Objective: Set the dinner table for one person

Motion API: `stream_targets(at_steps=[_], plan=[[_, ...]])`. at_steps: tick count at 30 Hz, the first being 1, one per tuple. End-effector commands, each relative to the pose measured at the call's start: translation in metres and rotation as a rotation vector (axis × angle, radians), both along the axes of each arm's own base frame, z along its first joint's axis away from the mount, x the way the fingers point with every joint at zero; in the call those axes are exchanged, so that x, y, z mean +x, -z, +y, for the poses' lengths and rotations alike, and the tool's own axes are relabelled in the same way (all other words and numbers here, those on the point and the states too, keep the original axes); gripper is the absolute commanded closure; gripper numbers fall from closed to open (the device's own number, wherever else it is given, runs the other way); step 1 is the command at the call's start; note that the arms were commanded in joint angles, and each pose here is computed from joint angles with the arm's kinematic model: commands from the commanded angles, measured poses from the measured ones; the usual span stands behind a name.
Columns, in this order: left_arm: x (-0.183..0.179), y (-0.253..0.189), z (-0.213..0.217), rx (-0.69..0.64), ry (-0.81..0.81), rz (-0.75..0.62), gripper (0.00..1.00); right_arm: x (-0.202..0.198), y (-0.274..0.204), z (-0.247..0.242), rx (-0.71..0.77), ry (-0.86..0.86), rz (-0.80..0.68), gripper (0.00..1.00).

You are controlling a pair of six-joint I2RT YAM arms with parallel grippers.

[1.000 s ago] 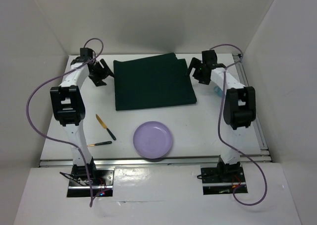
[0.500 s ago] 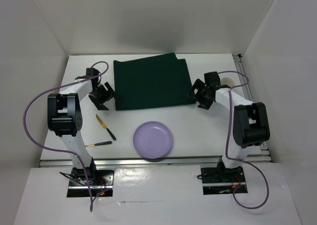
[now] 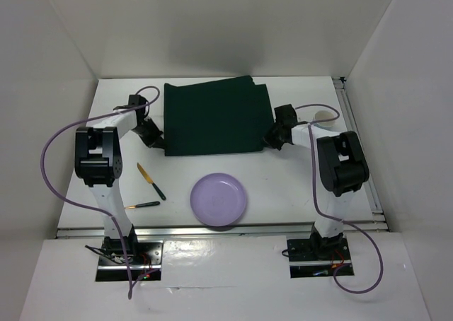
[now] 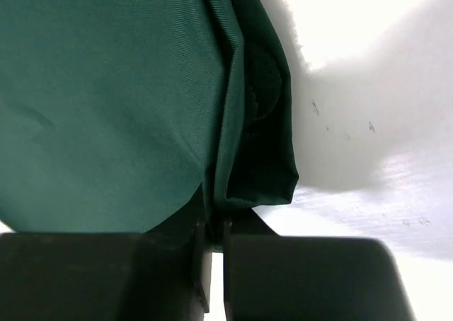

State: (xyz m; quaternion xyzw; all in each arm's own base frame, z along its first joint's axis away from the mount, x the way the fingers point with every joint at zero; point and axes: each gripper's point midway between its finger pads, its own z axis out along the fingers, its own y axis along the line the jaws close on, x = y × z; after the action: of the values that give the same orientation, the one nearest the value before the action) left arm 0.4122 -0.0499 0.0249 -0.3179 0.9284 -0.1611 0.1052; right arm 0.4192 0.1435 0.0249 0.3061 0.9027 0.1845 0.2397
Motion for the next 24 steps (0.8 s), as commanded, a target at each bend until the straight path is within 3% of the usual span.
stream_targets(at_steps=[1, 5, 10, 16, 18, 20, 21, 23, 24], plan=[[0.005, 0.001, 0.004, 0.028, 0.033, 0.003, 1.00, -0.002, -0.002, -0.012, -0.074, 0.075, -0.023, 1.00], [0.000, -0.004, 0.004, 0.031, 0.079, -0.003, 1.00, -0.030, -0.009, -0.030, -0.151, 0.092, -0.020, 1.00], [-0.030, -0.002, -0.014, 0.029, 0.124, 0.031, 1.00, -0.073, -0.018, -0.048, -0.187, 0.111, -0.007, 1.00], [-0.048, -0.013, -0.018, 0.088, 0.144, 0.027, 1.00, -0.097, -0.022, -0.058, -0.234, 0.101, -0.003, 1.00], [-0.055, -0.016, -0.017, 0.088, 0.144, 0.022, 0.91, -0.103, -0.018, -0.060, -0.237, 0.100, 0.006, 1.00], [-0.057, -0.018, -0.014, 0.106, 0.130, 0.028, 0.75, -0.104, -0.018, -0.058, -0.230, 0.083, 0.008, 0.76], [-0.056, -0.025, -0.011, 0.121, 0.125, 0.017, 0.53, -0.107, -0.017, -0.056, -0.223, 0.075, 0.021, 0.57], [-0.054, -0.033, -0.004, 0.166, 0.121, 0.015, 0.34, -0.105, -0.025, -0.052, -0.228, 0.049, 0.004, 0.23], [-0.045, -0.047, -0.001, 0.184, 0.123, -0.019, 0.13, -0.106, -0.032, -0.050, -0.243, 0.032, -0.004, 0.17]])
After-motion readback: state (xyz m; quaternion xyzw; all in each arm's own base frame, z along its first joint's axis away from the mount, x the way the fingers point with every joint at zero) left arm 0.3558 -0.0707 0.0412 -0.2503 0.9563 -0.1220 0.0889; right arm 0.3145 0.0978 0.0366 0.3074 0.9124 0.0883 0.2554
